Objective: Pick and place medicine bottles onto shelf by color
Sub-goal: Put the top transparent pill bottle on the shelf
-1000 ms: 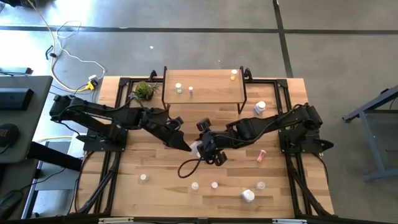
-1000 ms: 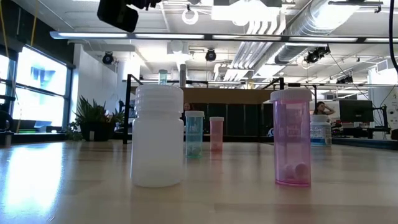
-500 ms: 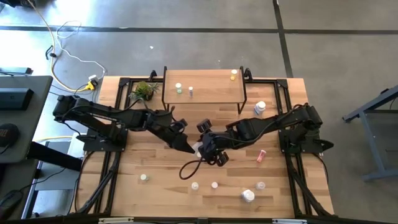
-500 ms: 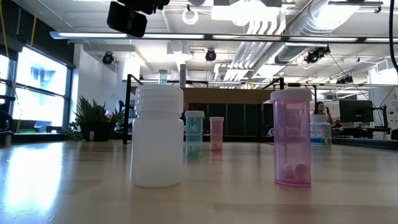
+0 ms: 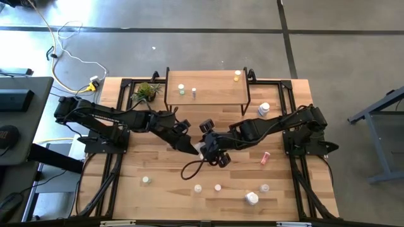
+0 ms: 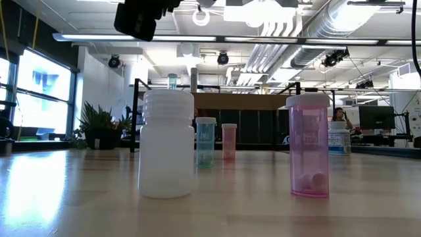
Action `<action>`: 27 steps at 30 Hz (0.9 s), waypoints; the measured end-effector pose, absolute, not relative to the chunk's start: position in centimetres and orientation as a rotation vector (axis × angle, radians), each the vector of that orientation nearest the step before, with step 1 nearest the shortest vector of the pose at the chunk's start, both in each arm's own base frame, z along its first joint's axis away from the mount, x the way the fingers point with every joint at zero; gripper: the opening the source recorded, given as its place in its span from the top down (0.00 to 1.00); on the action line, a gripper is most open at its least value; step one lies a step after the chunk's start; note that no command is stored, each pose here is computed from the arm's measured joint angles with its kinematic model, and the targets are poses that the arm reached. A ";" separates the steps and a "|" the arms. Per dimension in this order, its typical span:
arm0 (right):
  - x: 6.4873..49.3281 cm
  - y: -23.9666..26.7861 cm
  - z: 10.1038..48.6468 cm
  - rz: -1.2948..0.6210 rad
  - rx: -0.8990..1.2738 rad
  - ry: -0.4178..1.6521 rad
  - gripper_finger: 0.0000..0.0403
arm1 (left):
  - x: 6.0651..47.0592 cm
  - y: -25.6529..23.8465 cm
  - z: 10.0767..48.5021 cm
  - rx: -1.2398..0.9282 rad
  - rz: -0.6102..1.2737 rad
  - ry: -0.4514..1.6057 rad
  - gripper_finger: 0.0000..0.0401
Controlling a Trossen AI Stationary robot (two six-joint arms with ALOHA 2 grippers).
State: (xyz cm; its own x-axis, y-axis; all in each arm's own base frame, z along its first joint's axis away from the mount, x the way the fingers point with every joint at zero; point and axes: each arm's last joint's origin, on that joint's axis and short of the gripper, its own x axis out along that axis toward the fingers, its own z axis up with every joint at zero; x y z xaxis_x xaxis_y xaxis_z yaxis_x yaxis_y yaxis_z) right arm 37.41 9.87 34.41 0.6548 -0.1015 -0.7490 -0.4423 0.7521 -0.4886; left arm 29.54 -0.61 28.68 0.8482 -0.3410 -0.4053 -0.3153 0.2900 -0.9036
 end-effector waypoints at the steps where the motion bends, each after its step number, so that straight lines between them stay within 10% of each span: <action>1: 37.4 9.9 34.4 0.213 -0.712 0.851 0.68 | 29.5 -0.6 28.7 -1.302 -0.028 0.607 0.48; 27: 37.4 10.9 34.7 0.215 -0.688 0.805 0.58 | 29.5 -0.3 28.7 -1.283 -0.038 0.607 0.63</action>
